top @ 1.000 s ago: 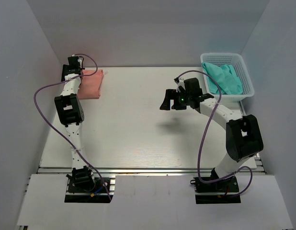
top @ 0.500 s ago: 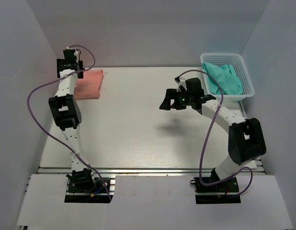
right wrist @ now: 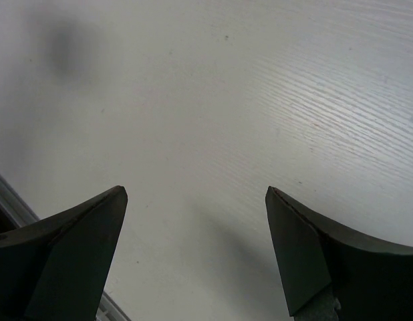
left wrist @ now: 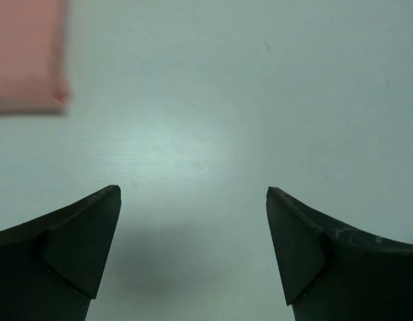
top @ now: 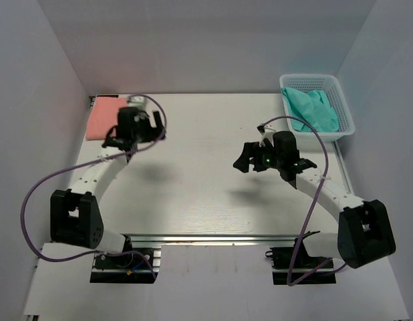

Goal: Fold and stack the t-shirts
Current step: Put the neatly folded tshirt into the corner of the board with the left arm

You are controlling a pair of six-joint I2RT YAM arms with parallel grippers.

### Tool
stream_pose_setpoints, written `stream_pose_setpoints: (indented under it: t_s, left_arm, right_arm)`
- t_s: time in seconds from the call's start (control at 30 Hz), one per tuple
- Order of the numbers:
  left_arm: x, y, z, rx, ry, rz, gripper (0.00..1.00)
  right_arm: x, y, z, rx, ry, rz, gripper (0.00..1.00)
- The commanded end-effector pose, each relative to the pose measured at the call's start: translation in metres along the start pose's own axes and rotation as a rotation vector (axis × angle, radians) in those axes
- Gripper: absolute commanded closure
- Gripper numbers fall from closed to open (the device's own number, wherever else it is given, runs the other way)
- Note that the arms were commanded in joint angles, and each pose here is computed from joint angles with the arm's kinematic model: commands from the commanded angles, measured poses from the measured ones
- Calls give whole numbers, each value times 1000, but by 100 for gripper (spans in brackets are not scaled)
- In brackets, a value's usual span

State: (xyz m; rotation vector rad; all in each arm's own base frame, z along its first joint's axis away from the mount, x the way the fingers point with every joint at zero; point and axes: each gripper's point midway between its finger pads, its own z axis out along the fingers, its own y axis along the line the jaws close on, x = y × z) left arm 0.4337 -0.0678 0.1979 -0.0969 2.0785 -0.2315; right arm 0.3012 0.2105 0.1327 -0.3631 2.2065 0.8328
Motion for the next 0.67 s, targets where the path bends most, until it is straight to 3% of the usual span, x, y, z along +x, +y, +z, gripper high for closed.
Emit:
stream_pose_setpoints:
  t_s: [0.0,0.07,0.13,0.37,0.63]
  left_arm:
    - [44,-67,-26,185,32,8,0]
    - [88,-81,-43,234,100,18,0]
    - [108,-101,-73,329,73,30,0]
    - [116,-86,-115,308,-24,44,0]
    - [121,-89,-117,328,-35,71,0]
  right_arm:
    - [-14,-14,-10,73,-108,-60,10]
    - [-18,-19,-16,107,-145,-69,10]
    - [-12,-21,-19,117,-158,-57,10]
    - [-8,-6,-24,45,-200,-25,10]
    - [-20,-1,-31,30,-261,-25,10]
